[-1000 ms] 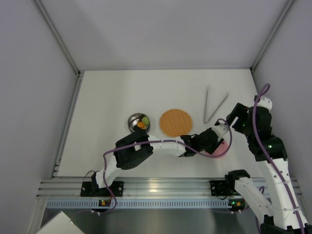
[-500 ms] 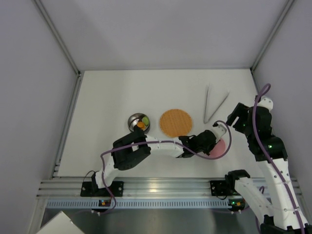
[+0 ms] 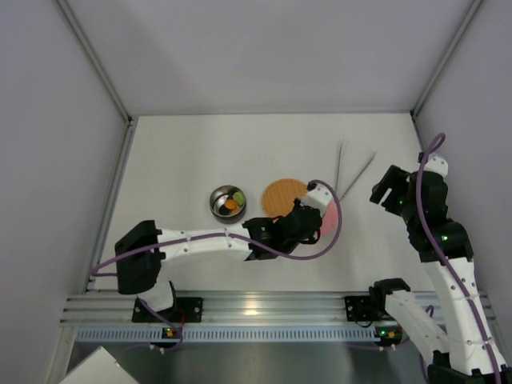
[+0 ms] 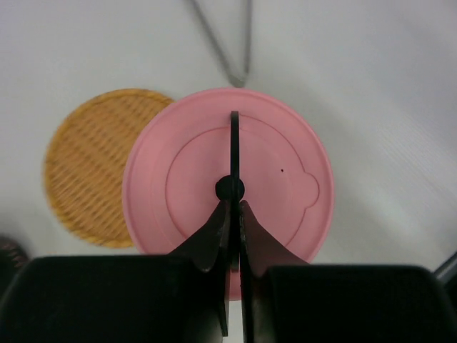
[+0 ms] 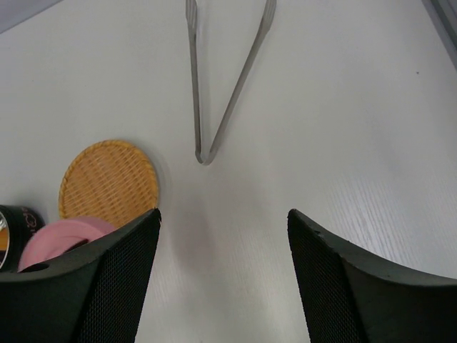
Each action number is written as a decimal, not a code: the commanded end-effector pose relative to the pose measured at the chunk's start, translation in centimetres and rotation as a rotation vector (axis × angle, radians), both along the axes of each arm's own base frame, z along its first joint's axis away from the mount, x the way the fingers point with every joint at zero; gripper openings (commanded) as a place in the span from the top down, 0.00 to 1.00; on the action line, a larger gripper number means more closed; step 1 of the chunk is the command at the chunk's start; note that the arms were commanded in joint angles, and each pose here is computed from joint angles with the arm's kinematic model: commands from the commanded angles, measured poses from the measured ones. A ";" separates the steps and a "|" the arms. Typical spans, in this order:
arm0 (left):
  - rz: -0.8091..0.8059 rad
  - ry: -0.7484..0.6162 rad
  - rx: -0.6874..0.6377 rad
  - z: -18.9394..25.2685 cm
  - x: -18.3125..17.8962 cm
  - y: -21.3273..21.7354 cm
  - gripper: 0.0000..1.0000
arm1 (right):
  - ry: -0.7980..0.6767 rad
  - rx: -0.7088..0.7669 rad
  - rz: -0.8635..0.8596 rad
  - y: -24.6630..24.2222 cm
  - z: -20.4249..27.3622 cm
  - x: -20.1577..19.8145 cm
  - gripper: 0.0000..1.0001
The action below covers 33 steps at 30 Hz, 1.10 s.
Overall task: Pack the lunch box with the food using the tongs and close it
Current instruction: Close the box lid on the packing box.
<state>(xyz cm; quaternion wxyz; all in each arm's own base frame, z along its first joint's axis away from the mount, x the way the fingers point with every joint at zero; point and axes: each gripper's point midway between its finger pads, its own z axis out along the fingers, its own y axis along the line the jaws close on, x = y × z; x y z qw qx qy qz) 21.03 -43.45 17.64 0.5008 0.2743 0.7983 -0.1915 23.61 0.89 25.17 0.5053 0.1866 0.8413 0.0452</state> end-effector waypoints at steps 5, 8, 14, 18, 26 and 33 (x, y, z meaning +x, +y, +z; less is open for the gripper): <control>0.494 -0.082 0.031 4.1 4.4 14.3 1.00 | -0.033 0.027 0.067 1.2 0.8 1.4 0.30; 0.582 -0.019 -0.020 3.5 6.0 18.4 1.00 | -0.021 0.044 0.100 1.9 0.2 1.6 0.31; 0.680 0.062 -0.072 1.1 7.8 23.6 1.00 | -0.014 0.054 0.123 2.4 -0.2 1.7 0.31; 0.697 0.088 -0.090 0.0 8.7 24.4 1.00 | -0.008 0.063 0.136 2.7 -0.3 1.8 0.32; 0.726 0.151 -0.094 -2.7 10.5 25.6 1.00 | 0.002 0.061 0.141 2.7 -0.6 1.9 0.32; 0.733 0.168 -0.068 -4.4 11.3 25.9 1.00 | 0.008 0.062 0.140 2.7 -0.9 1.9 0.33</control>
